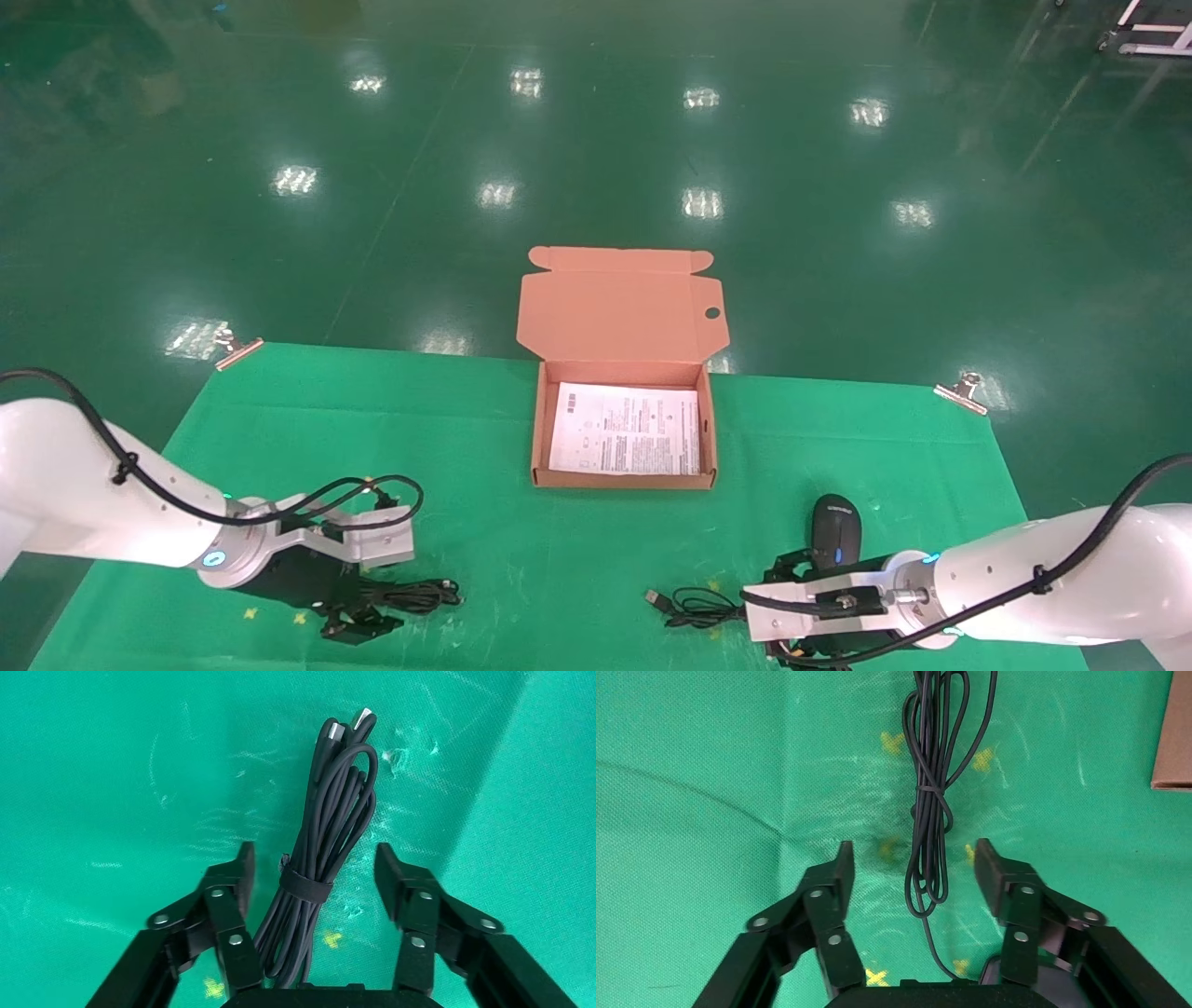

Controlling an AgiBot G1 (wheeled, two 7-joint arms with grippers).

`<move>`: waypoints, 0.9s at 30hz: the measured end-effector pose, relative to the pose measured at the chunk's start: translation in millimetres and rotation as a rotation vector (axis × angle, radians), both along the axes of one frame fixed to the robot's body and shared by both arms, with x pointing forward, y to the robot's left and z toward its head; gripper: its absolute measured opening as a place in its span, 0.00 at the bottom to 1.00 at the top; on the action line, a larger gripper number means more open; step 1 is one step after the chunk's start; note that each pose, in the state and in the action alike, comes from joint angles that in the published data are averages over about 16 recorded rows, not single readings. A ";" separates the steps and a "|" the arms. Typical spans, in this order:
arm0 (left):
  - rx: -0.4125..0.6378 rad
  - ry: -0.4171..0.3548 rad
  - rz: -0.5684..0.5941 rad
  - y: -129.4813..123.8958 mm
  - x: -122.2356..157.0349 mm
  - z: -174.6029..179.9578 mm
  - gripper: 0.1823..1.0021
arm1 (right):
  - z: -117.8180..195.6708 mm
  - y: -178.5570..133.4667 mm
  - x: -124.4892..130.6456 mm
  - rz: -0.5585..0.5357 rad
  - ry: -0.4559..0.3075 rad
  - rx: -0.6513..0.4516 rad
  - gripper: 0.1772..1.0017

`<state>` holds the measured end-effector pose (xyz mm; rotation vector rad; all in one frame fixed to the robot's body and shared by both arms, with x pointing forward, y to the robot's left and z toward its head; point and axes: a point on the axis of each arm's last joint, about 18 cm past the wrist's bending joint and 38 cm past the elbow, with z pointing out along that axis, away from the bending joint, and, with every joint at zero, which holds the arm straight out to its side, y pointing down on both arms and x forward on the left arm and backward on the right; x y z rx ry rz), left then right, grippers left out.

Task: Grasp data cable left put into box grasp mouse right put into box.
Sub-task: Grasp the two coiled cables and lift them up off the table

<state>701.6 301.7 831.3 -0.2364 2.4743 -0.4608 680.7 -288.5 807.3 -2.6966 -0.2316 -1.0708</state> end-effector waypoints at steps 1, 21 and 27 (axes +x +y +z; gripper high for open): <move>0.000 0.000 0.000 -0.1 -0.1 0.0 0.67 | 0.0 0.0 -0.1 0.000 0.000 0.000 0.67; 0.004 0.000 -0.005 -0.7 -0.6 0.3 0.16 | 1.5 -0.3 -0.8 0.001 -0.001 0.000 0.15; 0.002 -0.018 -0.012 0.6 -0.5 8.7 0.11 | 14.3 -5.9 -3.3 -0.017 -0.019 0.034 0.08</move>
